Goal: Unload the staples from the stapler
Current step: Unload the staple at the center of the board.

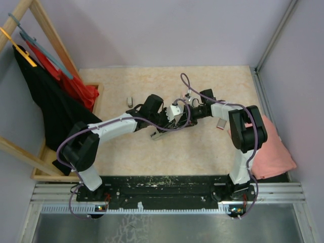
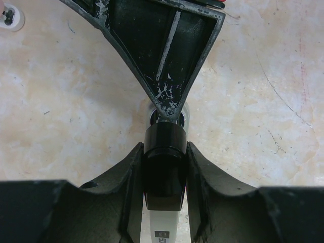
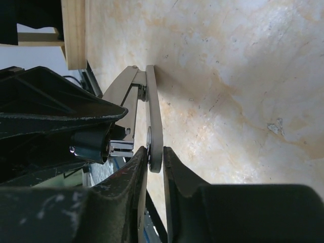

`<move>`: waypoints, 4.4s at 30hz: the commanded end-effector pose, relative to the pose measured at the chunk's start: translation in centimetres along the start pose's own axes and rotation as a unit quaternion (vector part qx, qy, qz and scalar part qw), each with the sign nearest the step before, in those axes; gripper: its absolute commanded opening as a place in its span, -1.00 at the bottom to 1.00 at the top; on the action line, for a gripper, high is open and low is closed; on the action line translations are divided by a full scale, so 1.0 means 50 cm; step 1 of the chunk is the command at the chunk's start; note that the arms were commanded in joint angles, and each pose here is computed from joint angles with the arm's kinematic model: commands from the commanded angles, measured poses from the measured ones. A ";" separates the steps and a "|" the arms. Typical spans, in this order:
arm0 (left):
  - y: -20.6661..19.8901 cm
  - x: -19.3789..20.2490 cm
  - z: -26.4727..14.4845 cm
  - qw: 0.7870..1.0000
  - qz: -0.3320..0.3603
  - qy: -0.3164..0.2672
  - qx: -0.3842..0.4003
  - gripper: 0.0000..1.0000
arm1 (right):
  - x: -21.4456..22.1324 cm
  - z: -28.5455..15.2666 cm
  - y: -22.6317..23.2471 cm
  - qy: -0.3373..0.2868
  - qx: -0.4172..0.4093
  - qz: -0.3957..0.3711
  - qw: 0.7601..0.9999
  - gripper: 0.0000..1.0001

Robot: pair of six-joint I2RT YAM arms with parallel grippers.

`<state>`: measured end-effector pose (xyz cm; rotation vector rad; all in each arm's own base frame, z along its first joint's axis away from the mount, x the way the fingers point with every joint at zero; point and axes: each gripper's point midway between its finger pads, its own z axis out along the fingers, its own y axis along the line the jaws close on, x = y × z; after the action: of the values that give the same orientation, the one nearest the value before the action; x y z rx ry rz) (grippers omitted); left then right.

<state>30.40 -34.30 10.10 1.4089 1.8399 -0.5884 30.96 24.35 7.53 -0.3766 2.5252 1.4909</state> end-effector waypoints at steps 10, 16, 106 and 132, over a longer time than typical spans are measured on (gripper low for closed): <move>0.014 -0.067 -0.026 0.997 0.002 -0.072 0.001 -1.00 | 0.002 0.021 -0.055 0.008 0.026 -0.014 1.000 -0.75; 0.007 -0.065 -0.021 0.997 -0.001 -0.075 0.010 -1.00 | 0.001 0.015 -0.081 0.003 0.044 -0.010 0.999 -0.76; -0.005 -0.036 0.006 0.996 -0.025 -0.082 0.024 -1.00 | 0.007 0.016 -0.046 0.001 -0.064 0.065 0.996 -0.13; -0.012 -0.028 0.012 0.995 -0.044 -0.084 0.028 -1.00 | 0.035 0.048 -0.042 0.022 -0.100 0.104 0.989 -0.19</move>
<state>30.16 -35.08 9.94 1.3030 1.8078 -0.7341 30.11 24.67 4.17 -0.1432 2.5604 1.8058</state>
